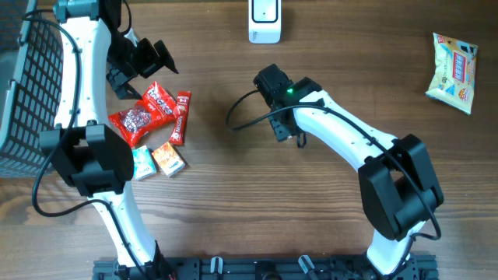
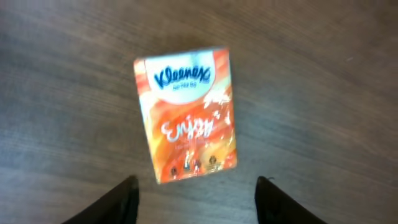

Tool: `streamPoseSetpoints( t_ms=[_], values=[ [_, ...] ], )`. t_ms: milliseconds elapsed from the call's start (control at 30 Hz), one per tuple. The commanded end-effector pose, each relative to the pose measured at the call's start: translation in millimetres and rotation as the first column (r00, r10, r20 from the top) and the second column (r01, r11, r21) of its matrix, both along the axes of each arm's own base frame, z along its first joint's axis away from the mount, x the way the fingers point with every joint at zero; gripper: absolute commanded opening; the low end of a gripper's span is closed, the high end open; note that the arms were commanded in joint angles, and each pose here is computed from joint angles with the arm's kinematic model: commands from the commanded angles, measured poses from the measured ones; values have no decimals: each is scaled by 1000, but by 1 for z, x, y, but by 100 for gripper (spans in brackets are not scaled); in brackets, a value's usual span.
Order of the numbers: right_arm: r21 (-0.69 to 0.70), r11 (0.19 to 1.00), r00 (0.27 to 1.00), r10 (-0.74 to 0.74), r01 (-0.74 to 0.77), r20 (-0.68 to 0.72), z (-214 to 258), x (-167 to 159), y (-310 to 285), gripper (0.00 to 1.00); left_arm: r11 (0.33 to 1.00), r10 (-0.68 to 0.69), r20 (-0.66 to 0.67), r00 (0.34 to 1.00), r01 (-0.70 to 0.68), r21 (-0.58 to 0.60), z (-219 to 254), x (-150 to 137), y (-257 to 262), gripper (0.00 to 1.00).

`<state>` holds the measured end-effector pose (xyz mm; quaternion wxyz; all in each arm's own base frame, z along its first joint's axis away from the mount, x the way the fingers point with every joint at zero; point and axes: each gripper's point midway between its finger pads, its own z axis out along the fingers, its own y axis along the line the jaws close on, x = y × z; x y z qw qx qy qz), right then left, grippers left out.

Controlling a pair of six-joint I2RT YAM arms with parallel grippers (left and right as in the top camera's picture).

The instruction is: Scan the item barcode

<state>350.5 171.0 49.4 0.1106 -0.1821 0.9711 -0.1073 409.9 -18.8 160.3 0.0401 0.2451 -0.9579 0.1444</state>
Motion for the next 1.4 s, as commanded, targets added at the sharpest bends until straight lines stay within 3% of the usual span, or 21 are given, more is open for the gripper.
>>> streamPoseSetpoints(
  t_ms=[0, 333, 467, 667, 833, 1033, 1233, 1367],
  values=[
    [5, 1000, 999, -21, 21, 27, 4, 3, -1, 56, 1000, -9, 19, 1000, 9, 11, 6, 1, 0, 100],
    [19, 1000, 999, -21, 20, 32, 4, 5, 2, 56, 1000, -9, 19, 1000, 9, 11, 6, 1, 0, 100],
    [38, 997, 997, -63, 61, 43, 4, 10, -3, 65, 1000, -9, 14, 1000, 9, 10, 6, -1, 0, 100],
    [281, 945, 984, -143, 167, -106, -2, 14, -7, 67, 1000, -9, 8, 1000, 9, 10, 6, -2, 0, 100],
    [498, 835, 963, -129, 234, -237, 5, 15, -6, 67, 1000, -9, 13, 1000, 9, 10, 6, -1, 0, 100],
    [485, 830, 947, -147, 275, -286, -6, 10, -8, 67, 1000, -9, 15, 1000, 9, 10, 6, 0, 0, 100],
    [438, 820, 906, -211, 368, -367, -30, 3, -11, 59, 1000, -9, 12, 1000, 9, 10, 6, -1, 0, 100],
    [349, 826, 873, -308, 443, -378, -37, -2, -26, 61, 1000, -9, 12, 1000, 9, 10, 6, -1, 0, 100]
  ],
)
